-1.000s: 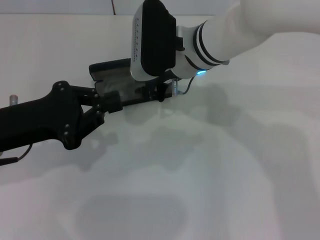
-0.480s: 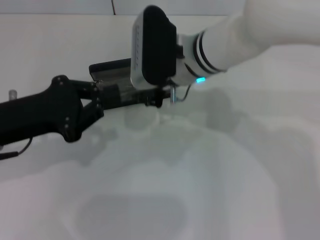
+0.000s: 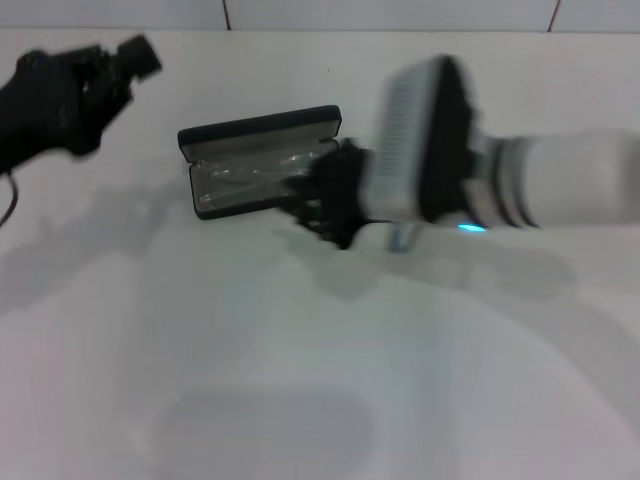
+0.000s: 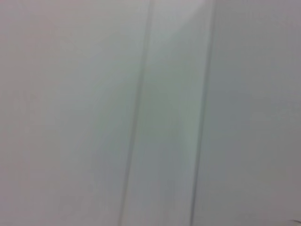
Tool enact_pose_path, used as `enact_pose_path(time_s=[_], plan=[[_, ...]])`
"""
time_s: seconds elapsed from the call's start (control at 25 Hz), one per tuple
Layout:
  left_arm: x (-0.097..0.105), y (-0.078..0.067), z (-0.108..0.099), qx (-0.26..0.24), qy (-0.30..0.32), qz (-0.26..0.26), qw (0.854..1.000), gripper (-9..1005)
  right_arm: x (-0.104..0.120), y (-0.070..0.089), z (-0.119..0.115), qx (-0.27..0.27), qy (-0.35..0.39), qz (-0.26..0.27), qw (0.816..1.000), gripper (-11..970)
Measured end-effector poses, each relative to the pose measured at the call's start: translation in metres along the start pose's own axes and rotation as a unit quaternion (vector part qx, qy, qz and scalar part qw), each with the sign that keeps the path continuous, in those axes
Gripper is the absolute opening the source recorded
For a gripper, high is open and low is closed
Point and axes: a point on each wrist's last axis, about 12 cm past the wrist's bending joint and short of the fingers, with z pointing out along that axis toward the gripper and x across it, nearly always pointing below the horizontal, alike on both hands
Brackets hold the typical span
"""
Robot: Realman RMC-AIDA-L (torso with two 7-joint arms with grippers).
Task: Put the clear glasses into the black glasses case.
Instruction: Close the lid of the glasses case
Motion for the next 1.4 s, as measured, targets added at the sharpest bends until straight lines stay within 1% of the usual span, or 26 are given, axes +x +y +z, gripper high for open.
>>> enact_pose_path(time_s=[0.12, 0.2, 0.32, 0.44, 0.48, 0.6, 0.68, 0.76, 0.92, 1.12, 1.24, 1.28, 1.32, 1.4], plan=[[-0.003, 0.013, 0.015, -0.021, 0.002, -0.012, 1.0, 92, 0.023, 0.006, -0.025, 0.044, -0.017, 0.038, 0.998, 223], [-0.004, 0.02, 0.028, -0.032, 0.017, -0.017, 0.999, 92, 0.035, 0.008, -0.037, 0.064, -0.021, 0.066, 0.996, 226], [-0.003, 0.032, 0.047, -0.048, 0.048, -0.02, 0.997, 92, 0.051, 0.004, -0.052, 0.09, -0.026, 0.11, 0.989, 229], [0.001, 0.041, 0.065, -0.064, 0.076, -0.022, 0.995, 93, 0.063, -0.002, -0.066, 0.104, -0.039, 0.159, 0.981, 233], [0.003, 0.045, 0.074, -0.068, 0.086, -0.024, 0.994, 93, 0.068, -0.003, -0.072, 0.108, -0.043, 0.173, 0.978, 234], [0.012, 0.056, 0.102, -0.096, 0.112, -0.042, 0.988, 93, 0.077, -0.005, -0.088, 0.104, -0.067, 0.204, 0.971, 238], [0.018, 0.062, 0.113, -0.122, 0.125, -0.051, 0.983, 94, 0.079, -0.006, -0.093, 0.094, -0.088, 0.219, 0.967, 241], [0.024, 0.067, 0.12, -0.143, 0.141, -0.051, 0.978, 94, 0.08, -0.007, -0.095, 0.086, -0.105, 0.224, 0.965, 243], [0.036, 0.069, 0.131, -0.169, 0.178, -0.053, 0.968, 94, 0.078, -0.007, -0.095, 0.084, -0.118, 0.216, 0.966, 248], [0.053, 0.069, 0.133, -0.193, 0.217, -0.059, 0.955, 95, 0.074, -0.008, -0.092, 0.078, -0.12, 0.209, 0.967, 254], [0.063, 0.066, 0.131, -0.195, 0.231, -0.068, 0.951, 96, 0.072, -0.01, -0.09, 0.075, -0.12, 0.203, 0.969, 258], [0.063, 0.066, 0.131, -0.195, 0.231, -0.068, 0.951, 96, 0.072, -0.01, -0.09, 0.075, -0.119, 0.202, 0.969, 259], [0.068, 0.063, 0.13, -0.191, 0.24, -0.072, 0.949, 96, 0.072, -0.011, -0.089, 0.075, -0.119, 0.202, 0.969, 261], [0.073, 0.059, 0.129, -0.184, 0.248, -0.074, 0.948, 96, 0.071, -0.012, -0.088, 0.073, -0.118, 0.201, 0.97, 263]])
